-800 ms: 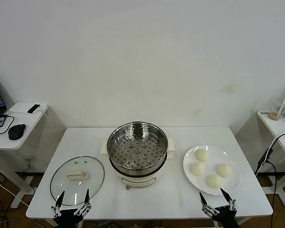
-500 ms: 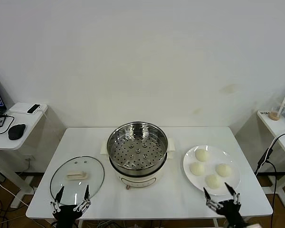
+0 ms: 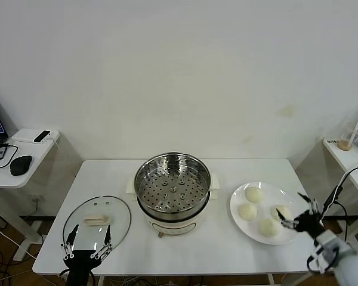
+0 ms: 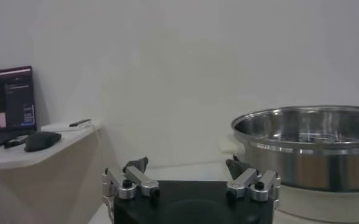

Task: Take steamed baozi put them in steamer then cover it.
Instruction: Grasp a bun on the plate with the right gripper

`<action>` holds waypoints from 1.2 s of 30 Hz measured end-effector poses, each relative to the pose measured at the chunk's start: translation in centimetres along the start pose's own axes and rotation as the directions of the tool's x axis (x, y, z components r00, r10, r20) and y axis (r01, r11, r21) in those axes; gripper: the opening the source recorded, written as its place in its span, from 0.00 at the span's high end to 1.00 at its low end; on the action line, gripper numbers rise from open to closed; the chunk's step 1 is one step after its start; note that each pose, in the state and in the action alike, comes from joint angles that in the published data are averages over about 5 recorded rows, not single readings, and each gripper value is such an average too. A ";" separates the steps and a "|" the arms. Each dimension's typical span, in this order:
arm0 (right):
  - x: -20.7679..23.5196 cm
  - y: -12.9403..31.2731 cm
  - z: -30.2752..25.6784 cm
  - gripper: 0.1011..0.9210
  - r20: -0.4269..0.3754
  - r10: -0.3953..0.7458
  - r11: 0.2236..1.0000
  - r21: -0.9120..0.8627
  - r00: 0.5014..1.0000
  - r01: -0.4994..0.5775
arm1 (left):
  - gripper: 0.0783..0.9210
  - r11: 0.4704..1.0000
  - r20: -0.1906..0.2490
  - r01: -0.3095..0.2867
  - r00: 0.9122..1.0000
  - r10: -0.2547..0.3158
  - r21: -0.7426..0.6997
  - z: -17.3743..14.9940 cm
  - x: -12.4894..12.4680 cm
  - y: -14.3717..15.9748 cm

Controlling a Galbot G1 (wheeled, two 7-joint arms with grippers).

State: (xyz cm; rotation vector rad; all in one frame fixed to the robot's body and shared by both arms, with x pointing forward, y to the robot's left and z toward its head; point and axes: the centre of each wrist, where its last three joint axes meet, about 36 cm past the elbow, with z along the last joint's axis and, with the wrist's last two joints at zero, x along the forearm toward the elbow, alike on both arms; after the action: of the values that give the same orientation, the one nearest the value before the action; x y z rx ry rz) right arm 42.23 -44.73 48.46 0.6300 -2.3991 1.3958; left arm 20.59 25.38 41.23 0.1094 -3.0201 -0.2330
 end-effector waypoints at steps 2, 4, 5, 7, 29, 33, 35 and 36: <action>-1.7 -2.2 -0.3 0.12 -0.006 -0.057 0.996 0.072 0.998 0.057 | 0.12 1.000 0.001 0.003 1.000 -0.003 -0.004 0.0 0.0 0.1; -3.3 -4.1 -0.7 0.12 -0.017 -0.113 0.984 0.136 0.993 0.114 | 0.12 1.000 0.003 0.008 1.000 -0.008 -0.007 0.0 0.0 0.1; -4.2 -5.0 -0.9 0.12 -0.025 -0.142 0.976 0.165 0.990 0.144 | 0.12 1.000 0.004 0.011 1.000 -0.011 -0.008 0.0 0.0 0.2; -5.7 -6.7 -1.5 0.12 -0.041 -0.198 0.955 0.219 0.979 0.202 | 0.12 1.000 0.006 0.016 1.000 -0.016 -0.011 0.0 0.0 0.3; -18.4 -10.2 -5.2 0.12 -0.326 -0.624 0.618 0.351 0.710 0.704 | 0.12 0.994 0.061 0.100 0.993 -0.097 -0.045 -0.6 -0.6 2.1; -19.8 -9.5 -5.4 0.12 -0.350 -0.637 0.593 0.347 0.686 0.727 | 0.12 0.993 0.065 0.111 0.992 -0.108 -0.048 -0.6 -0.5 2.4; -20.4 -9.4 -5.6 0.12 -0.359 -0.638 0.587 0.347 0.681 0.732 | 0.12 0.992 0.067 0.116 0.991 -0.112 -0.051 -0.6 -0.4 2.5; -20.7 -9.3 -5.7 0.12 -0.363 -0.638 0.584 0.348 0.680 0.734 | 0.12 0.992 0.068 0.118 0.991 -0.115 -0.053 -0.6 -0.4 2.6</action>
State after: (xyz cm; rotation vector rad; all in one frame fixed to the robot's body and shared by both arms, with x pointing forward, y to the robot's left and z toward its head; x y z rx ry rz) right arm 64.98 -39.24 48.68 1.3059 -1.3511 1.5396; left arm 20.89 27.90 42.17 0.2791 -3.0717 -0.3388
